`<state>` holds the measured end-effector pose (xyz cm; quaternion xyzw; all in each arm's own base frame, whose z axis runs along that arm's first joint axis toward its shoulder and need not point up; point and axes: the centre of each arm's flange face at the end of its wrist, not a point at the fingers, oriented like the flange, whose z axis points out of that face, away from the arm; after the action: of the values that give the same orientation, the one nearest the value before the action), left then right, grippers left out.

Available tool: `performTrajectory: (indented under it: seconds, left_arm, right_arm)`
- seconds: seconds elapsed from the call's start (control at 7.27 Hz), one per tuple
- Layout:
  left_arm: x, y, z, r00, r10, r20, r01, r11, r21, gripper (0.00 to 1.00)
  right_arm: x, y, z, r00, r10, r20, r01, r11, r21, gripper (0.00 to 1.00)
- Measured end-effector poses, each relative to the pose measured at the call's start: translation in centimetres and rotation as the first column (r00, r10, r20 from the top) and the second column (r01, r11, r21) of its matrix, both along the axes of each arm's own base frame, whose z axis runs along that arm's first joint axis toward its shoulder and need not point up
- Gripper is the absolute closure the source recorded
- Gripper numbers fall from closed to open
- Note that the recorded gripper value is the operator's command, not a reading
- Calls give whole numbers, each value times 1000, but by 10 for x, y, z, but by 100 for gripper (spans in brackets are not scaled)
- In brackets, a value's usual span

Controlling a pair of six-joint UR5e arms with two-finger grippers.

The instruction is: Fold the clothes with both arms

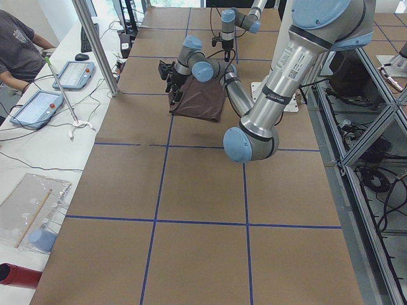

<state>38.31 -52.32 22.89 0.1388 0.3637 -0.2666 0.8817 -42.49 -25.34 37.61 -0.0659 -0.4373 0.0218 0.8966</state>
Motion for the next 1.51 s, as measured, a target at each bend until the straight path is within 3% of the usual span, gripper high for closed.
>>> performTrajectory:
  seconds: [0.14,0.41,0.55,0.83,1.1,1.24,1.51]
  left_arm:
    - [2,3,-1,1000,6,-2,-6,1000,2,0]
    - [12,20,-8,999,42,-20,-41,999,12,0]
    - [30,44,-13,995,85,-45,-85,996,3,0]
    - [87,113,-8,985,123,-122,-137,984,-112,2]
    - [135,183,6,981,98,-167,-139,957,-255,4]
    - [151,206,14,981,95,-167,-142,944,-298,6]
    - [169,220,29,985,100,-143,-142,934,-329,7]
  right_arm:
    - [6,31,0,998,-60,1,60,998,-1,1]
    - [15,60,-14,993,-115,32,115,993,10,0]
    - [20,59,-26,993,-104,56,103,994,26,0]
    - [36,24,-49,992,-7,123,0,998,62,0]
    - [63,-17,-63,976,97,194,-116,989,88,0]
    - [71,-27,-65,970,124,210,-146,985,94,0]
    - [76,-34,-69,964,143,225,-168,981,99,0]
